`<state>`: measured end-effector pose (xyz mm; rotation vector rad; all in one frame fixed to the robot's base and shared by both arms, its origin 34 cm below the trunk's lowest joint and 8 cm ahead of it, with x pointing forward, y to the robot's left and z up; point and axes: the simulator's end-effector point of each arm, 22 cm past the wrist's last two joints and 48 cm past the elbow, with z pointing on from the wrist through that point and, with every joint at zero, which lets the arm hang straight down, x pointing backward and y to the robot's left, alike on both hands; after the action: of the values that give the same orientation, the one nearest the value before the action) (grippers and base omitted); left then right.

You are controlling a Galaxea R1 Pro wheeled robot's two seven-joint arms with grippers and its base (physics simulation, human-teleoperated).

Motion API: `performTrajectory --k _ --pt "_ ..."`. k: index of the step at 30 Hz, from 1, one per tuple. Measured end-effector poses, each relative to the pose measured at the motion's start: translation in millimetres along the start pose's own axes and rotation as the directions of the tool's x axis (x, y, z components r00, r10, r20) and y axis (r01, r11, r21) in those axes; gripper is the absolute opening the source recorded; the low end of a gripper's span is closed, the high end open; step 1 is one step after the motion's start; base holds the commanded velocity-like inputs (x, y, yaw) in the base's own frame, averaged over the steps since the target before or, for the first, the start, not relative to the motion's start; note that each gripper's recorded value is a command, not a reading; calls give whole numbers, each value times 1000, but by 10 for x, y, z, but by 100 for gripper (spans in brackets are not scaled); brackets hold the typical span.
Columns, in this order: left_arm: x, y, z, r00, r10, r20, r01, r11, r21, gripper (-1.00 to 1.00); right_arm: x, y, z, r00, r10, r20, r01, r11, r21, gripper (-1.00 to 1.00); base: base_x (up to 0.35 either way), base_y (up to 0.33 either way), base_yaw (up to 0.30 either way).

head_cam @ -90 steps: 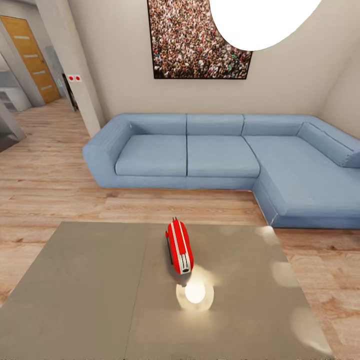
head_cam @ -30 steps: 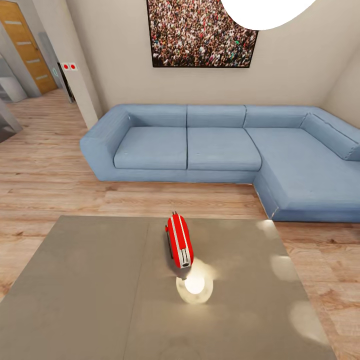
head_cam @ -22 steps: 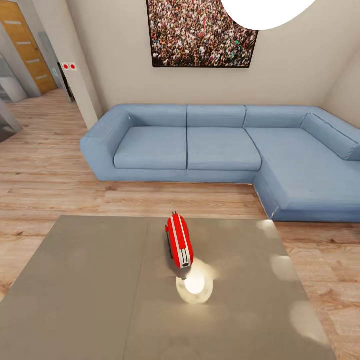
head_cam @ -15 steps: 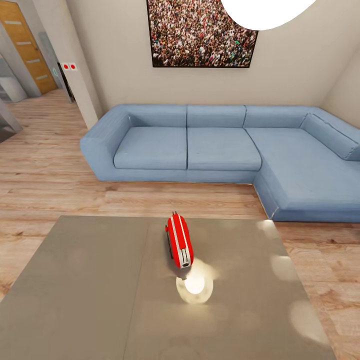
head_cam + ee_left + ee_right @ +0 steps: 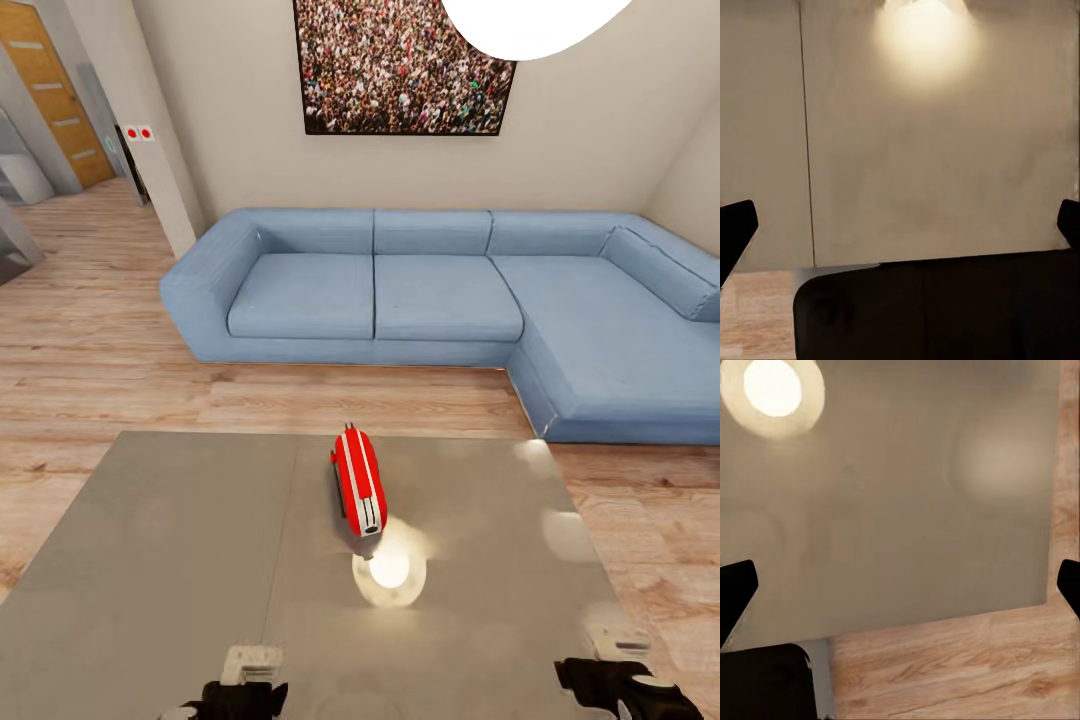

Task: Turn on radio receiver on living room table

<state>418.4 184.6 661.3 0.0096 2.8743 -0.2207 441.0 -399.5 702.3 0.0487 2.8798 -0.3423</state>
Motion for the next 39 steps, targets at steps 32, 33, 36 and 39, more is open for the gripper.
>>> performTrajectory --k 32,33,36,39 --pt "-2066 -340 -198 978 19 207 -30 998 46 100 -1686 323 -116 981 -3 196 13 999 -47 100 0 0 0" --pt "-2084 -340 -209 977 20 211 -30 998 47 100 -1688 324 -116 980 -3 197 13 999 -47 100 0 0 0" --pt "-2106 -337 -220 976 20 216 -31 998 47 100 -1685 327 -111 981 -3 195 13 999 -46 100 0 0 0" --pt "-2120 -336 -221 976 18 219 -28 999 46 100 -1667 332 -90 982 -3 190 12 999 -45 100 0 0 0"
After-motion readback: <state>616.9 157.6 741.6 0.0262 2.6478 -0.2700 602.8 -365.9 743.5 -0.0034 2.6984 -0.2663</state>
